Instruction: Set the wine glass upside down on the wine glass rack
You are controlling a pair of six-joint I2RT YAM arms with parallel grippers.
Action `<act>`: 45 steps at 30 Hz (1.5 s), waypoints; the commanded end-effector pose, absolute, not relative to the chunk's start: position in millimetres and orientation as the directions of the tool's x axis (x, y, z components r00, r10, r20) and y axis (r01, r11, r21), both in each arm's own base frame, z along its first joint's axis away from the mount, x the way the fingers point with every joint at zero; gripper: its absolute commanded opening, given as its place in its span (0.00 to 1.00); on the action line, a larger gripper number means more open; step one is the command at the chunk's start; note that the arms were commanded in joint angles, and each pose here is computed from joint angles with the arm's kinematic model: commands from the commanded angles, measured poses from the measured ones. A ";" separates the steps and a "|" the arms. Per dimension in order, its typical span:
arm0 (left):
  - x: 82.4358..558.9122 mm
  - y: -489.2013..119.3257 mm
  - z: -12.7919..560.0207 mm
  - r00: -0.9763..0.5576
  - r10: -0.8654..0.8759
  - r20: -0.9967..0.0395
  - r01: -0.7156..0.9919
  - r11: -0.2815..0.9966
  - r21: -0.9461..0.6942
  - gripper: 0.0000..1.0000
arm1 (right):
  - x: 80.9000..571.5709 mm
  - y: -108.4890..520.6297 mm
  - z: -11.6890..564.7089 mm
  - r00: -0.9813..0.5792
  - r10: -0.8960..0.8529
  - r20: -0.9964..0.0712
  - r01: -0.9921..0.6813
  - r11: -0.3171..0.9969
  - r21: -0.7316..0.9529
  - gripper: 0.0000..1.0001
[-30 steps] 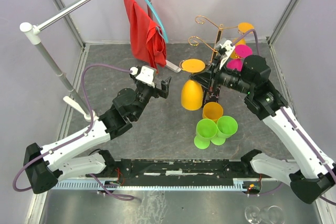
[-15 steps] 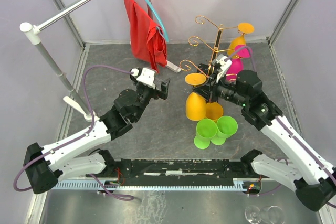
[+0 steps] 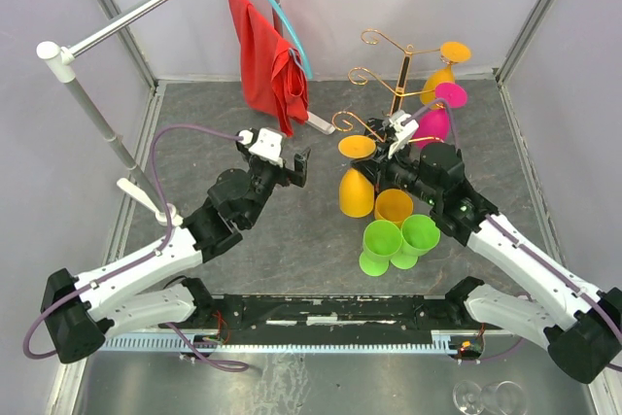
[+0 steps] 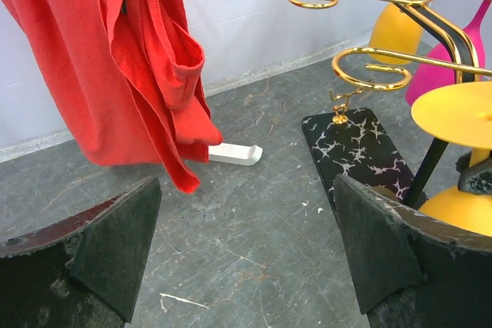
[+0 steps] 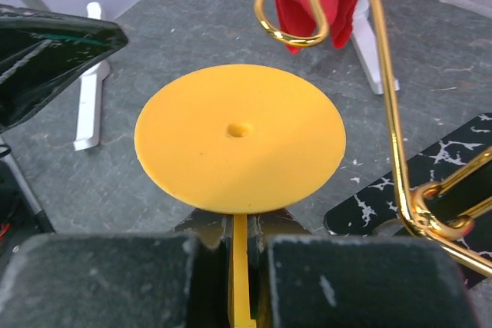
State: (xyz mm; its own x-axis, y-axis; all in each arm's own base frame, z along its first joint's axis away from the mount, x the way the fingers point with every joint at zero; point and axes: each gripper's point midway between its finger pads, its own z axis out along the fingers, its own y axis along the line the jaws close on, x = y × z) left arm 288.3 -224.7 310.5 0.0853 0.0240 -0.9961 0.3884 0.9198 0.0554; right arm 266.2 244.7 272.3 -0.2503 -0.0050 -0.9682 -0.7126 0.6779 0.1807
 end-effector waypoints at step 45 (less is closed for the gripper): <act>294.1 -202.3 310.7 0.096 -0.014 -0.995 0.336 0.942 0.019 0.99 | 337.9 242.0 300.9 0.010 0.087 -0.996 -0.545 0.836 0.067 0.01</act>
